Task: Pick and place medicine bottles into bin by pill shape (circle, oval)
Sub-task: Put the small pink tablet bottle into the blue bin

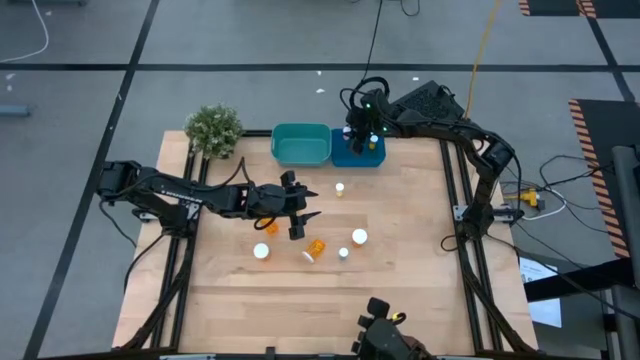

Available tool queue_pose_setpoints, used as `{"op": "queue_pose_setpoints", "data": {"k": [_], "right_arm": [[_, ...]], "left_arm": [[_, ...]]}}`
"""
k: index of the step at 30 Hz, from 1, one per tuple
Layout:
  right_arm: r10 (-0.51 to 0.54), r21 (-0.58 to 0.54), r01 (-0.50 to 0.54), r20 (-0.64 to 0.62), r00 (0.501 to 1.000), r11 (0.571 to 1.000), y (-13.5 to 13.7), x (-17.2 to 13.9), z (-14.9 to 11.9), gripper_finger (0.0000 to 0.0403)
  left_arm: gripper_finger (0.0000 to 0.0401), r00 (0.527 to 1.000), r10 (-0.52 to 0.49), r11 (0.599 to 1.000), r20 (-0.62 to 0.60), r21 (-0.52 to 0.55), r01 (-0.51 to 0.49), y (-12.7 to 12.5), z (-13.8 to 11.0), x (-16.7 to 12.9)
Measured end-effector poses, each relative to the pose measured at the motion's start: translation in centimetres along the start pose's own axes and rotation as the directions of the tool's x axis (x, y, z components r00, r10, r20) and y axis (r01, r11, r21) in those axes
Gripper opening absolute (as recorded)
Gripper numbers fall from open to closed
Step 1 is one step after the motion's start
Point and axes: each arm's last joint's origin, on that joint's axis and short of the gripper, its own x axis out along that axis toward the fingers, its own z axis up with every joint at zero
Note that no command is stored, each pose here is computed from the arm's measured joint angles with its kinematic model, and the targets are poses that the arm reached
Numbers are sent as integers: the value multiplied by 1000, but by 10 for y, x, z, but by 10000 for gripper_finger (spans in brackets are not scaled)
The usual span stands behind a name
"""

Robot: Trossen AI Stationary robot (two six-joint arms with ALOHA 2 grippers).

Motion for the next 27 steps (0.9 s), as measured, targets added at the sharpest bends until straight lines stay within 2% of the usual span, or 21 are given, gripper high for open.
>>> {"op": "queue_pose_setpoints", "data": {"k": [14,27], "right_arm": [[23,29,-21,-59,998,999,1,25,-17,121],[13,60,-9,-67,998,998,-5,25,-20,121]], "left_arm": [[241,1000,0,1000,0,-1,0,0,0,0],[241,1000,0,1000,0,-1,0,0,0,0]]}}
